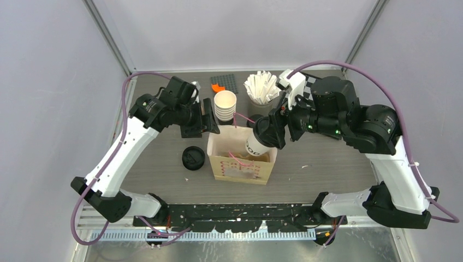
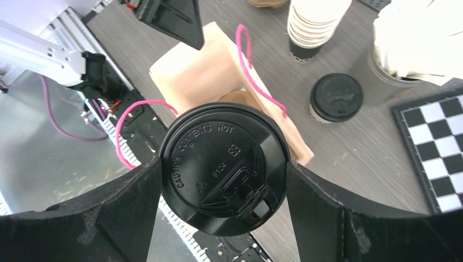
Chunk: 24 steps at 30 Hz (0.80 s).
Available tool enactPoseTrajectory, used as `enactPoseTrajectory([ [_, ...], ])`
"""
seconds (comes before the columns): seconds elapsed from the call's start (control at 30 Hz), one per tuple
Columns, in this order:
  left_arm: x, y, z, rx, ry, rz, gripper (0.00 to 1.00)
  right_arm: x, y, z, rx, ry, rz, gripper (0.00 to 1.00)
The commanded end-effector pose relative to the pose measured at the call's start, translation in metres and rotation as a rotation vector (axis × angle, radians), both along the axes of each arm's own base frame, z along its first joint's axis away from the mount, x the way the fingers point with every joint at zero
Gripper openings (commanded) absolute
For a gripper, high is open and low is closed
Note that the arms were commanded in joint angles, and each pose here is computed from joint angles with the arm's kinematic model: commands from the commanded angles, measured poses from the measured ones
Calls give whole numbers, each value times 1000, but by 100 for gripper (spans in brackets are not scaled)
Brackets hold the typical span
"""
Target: Pack the takeout coffee
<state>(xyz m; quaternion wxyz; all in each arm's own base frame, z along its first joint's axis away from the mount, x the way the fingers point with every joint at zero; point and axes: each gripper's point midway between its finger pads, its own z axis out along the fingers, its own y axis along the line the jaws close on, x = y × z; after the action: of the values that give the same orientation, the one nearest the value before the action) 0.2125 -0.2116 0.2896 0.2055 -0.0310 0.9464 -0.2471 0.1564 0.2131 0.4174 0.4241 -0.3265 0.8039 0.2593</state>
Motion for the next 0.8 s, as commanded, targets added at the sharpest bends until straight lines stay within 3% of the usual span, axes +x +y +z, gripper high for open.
enactPoseTrajectory([
  [0.0,2,-2,3,-9,-25,-30,68,-6,24,22,151,-39,69,69],
  [0.27,4,3,-3,37,-25,-37,64,18,46,1,104,-131,87,69],
  [0.43,6,2,-4,42,-34,-54,50,20,55,-19,21,-155,140,69],
  [0.77,9,-23,9,-63,-80,-173,6,13,61,-53,-128,-242,248,69],
])
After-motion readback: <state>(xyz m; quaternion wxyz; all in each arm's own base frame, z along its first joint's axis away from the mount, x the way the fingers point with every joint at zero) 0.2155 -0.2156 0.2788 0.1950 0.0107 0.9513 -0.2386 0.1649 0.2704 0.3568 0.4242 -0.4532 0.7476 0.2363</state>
